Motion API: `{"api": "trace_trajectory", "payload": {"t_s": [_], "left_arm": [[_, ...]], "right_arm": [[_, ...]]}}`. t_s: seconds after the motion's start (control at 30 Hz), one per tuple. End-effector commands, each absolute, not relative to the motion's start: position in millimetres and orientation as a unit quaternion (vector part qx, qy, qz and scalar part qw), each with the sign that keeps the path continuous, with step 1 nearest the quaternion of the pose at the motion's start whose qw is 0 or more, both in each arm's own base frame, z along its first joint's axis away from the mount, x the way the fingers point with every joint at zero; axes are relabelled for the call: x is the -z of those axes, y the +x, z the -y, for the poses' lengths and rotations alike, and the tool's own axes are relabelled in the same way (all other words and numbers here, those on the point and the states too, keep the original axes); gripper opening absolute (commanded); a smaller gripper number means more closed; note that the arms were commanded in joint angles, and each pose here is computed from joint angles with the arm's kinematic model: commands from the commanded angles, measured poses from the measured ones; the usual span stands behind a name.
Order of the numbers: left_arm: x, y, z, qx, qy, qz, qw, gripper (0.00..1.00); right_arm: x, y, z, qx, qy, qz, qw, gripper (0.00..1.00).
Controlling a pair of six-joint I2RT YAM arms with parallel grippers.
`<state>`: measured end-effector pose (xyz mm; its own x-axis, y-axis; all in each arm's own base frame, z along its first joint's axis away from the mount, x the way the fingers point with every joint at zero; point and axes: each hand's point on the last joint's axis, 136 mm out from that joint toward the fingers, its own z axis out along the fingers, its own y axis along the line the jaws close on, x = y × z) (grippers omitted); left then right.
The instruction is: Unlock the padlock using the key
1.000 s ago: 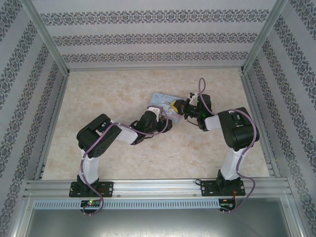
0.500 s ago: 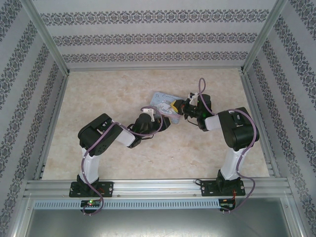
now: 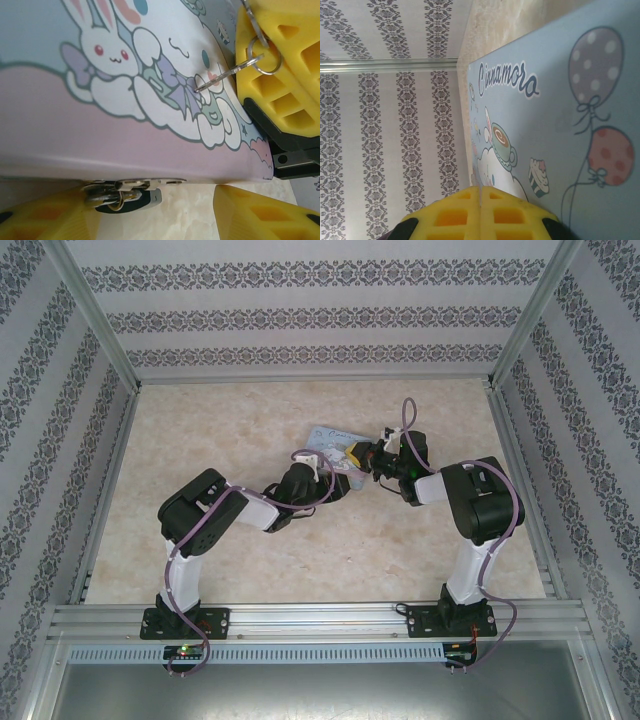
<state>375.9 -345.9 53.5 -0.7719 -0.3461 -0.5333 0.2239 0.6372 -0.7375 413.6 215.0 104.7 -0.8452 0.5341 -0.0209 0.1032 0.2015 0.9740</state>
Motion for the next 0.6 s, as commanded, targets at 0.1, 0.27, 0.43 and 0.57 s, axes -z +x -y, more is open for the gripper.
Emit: {"api": "trace_trajectory", "payload": {"t_s": [0.1,0.27,0.43,0.57], "left_arm": [[-68,364,347,0.465,-0.059,-0.814,0.342,0.58],[-89,362,345,0.510,-0.096,-0.781,0.346,0.57],[-79,364,349,0.515,-0.105,-0.782,0.335,0.57],[-70,365,353,0.517,-0.108,-0.782,0.330,0.57]], "right_arm": [[-91,410,-214,-0.591,0.218,-0.758,0.169,0.00],[-90,409,-214,-0.590,0.219,-0.759,0.168,0.00],[-88,409,-213,-0.590,0.220,-0.759,0.167,0.00],[-86,408,-213,-0.588,0.222,-0.760,0.166,0.00]]}}
